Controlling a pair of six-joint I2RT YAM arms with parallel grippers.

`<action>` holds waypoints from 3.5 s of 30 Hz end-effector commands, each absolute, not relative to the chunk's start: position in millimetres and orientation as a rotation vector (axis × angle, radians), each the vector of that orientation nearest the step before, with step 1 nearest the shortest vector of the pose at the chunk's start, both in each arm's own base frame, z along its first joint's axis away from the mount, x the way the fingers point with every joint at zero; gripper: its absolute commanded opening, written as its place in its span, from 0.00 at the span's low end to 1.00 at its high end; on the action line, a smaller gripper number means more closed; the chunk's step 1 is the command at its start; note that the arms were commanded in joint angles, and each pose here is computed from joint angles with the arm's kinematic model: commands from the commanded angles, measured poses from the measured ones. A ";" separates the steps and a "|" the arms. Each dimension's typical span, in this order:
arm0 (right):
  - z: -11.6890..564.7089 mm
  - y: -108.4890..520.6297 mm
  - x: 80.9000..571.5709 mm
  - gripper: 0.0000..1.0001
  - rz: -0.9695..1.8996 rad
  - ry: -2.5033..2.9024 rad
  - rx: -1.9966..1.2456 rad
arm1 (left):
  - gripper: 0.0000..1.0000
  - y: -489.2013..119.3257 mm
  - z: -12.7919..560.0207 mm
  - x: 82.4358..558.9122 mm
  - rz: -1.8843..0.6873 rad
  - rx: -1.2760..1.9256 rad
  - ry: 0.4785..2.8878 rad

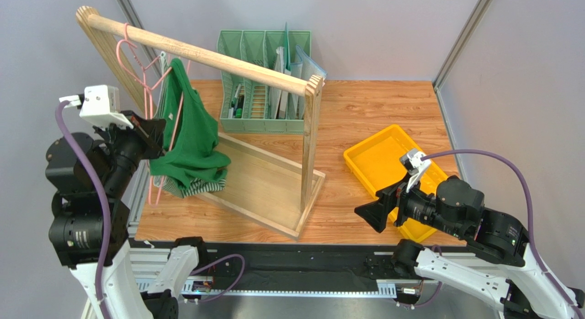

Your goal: Remove the tank top from the hanger

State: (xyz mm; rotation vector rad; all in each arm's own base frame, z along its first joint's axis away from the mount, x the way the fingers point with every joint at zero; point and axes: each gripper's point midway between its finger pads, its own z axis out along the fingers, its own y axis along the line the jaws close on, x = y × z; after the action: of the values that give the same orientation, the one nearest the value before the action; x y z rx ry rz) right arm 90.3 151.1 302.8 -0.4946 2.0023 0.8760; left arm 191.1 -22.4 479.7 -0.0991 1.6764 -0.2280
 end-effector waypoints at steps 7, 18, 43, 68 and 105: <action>331.2 171.4 66.0 1.00 1.017 1.906 -0.734 | 0.00 -74.1 483.2 138.0 -0.518 0.029 1.572; 388.9 214.5 42.0 1.00 1.246 1.783 -0.951 | 0.00 -90.2 455.2 95.3 -0.600 0.065 1.592; 467.6 416.7 85.7 0.89 0.777 1.536 -0.806 | 0.00 -84.9 443.6 45.4 -0.598 0.128 1.525; 456.8 476.7 158.4 0.57 0.576 1.537 -0.693 | 0.00 -66.2 439.8 13.4 -0.601 0.193 1.465; 459.7 439.3 215.6 0.00 0.314 1.556 -0.532 | 0.00 -61.3 432.0 7.3 -0.582 0.281 1.442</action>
State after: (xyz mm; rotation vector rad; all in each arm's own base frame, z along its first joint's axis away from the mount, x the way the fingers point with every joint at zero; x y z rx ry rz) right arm 195.1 460.9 428.8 -0.6592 1.5898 0.3766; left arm 14.6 -61.4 418.7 0.2324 1.5273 -0.5893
